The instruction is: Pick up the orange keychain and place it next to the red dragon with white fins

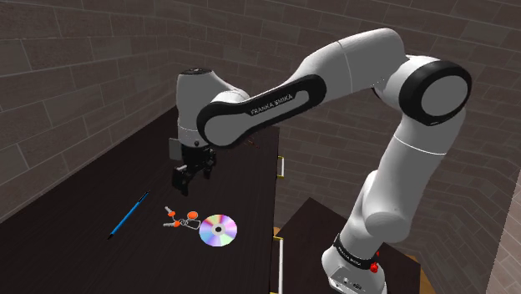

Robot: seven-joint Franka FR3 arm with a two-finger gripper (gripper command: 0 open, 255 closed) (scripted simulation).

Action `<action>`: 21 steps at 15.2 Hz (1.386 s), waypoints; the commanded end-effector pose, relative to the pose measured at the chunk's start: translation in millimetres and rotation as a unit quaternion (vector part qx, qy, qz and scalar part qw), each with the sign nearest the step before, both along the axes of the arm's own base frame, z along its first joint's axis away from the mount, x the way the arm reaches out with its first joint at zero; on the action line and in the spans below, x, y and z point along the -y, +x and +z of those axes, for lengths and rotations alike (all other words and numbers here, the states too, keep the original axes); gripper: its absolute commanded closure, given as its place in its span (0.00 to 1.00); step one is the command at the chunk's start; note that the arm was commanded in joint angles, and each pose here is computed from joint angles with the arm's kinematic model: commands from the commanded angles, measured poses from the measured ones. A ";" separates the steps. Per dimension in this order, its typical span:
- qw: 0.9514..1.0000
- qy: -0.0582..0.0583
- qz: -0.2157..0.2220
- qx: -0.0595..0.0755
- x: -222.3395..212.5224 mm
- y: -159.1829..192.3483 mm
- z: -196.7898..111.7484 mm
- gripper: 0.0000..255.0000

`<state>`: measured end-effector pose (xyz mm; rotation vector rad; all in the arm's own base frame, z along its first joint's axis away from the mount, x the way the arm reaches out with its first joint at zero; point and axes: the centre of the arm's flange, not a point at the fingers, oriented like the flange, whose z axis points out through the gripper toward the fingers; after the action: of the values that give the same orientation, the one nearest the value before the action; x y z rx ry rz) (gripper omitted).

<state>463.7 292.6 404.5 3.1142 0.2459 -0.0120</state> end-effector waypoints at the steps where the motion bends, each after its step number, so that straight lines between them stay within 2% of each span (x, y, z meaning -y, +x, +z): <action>1: 1.000 0.003 0.004 0.000 -21.1 8.2 -14.3 0.00; 6: 1.000 0.009 0.014 0.000 -68.8 26.9 -42.2 0.00; 14: 1.000 0.009 0.014 0.000 -68.8 26.7 -82.2 0.00; 21: 1.000 0.009 0.014 0.000 -68.8 26.7 -82.2 0.00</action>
<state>490.3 361.3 322.3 3.1278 0.2915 -0.0111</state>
